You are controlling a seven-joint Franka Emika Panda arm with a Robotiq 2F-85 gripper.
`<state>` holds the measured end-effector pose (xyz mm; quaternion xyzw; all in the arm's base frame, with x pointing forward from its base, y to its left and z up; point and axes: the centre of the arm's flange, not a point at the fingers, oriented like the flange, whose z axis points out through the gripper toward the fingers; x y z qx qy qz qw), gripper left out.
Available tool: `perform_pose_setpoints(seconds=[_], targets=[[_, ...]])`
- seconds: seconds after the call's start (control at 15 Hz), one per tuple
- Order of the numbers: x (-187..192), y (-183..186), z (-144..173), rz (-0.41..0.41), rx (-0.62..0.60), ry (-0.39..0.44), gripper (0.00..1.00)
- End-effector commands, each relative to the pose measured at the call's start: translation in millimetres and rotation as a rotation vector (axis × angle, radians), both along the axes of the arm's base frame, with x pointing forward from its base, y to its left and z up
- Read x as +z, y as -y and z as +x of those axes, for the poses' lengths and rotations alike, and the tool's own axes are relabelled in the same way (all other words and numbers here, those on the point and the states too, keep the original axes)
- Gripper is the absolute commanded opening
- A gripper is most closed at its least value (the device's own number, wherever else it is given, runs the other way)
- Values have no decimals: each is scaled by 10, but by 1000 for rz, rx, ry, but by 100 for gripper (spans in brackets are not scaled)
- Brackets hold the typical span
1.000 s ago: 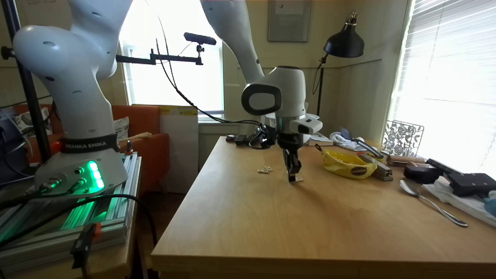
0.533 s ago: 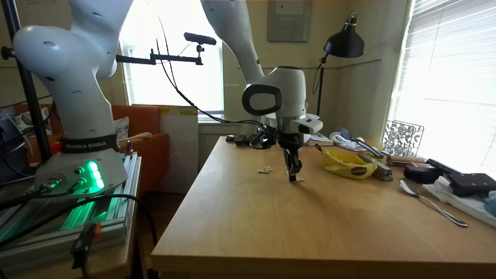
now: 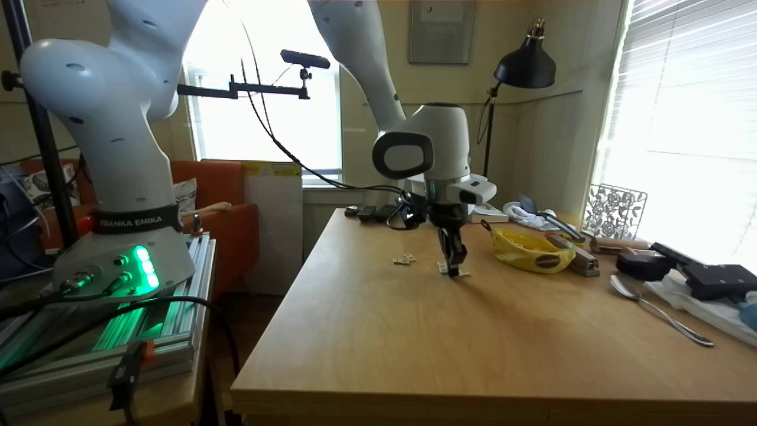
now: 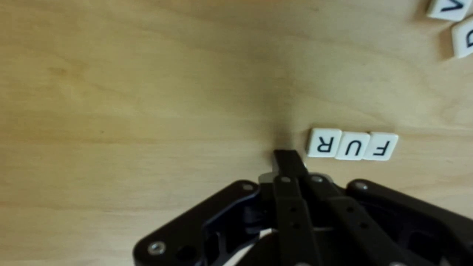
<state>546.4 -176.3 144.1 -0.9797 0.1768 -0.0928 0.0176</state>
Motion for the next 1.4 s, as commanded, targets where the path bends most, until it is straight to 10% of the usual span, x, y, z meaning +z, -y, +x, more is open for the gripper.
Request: perform_pose_setpoints(seconds=[0.0, 1.33], targets=[[-260, -11, 138, -6, -14, 4, 0], [346, -272, 301, 3, -90, 43, 0]])
